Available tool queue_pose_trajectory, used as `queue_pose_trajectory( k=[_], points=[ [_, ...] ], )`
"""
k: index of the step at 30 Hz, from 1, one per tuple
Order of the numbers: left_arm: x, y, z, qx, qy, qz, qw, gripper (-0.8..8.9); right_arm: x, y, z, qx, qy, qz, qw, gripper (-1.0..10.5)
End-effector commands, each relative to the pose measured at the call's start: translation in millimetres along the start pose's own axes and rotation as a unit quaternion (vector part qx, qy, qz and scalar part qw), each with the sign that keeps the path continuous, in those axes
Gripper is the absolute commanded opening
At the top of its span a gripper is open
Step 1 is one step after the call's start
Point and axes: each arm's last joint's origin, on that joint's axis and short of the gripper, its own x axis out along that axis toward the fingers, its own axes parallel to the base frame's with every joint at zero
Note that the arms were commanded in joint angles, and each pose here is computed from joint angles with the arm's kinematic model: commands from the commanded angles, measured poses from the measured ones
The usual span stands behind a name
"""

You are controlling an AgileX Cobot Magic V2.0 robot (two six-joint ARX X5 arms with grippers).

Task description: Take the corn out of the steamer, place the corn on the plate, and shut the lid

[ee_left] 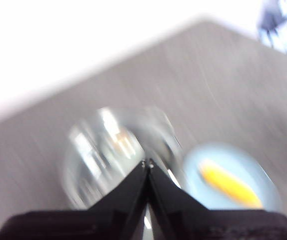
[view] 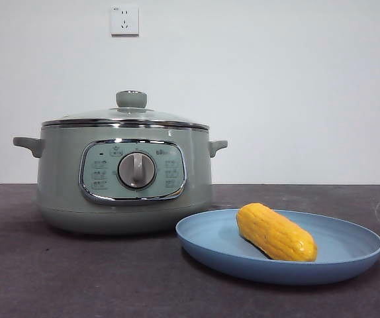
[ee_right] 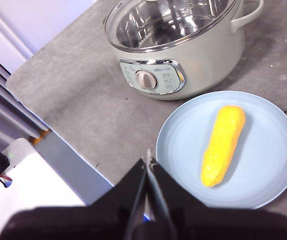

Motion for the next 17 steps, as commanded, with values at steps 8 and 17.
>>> queue_pose_trajectory(
  k=[8,17],
  points=[
    [-21,6,-40,0.08,-0.189,0.116,0.972,-0.04,1,0,-2,-0.002,0.002,0.001,1.0,0.0],
    [4,4,-146,0.041,-0.174,0.216,0.96,-0.04,1,0,-2,-0.002,0.002,0.001,1.0,0.0]
  ],
)
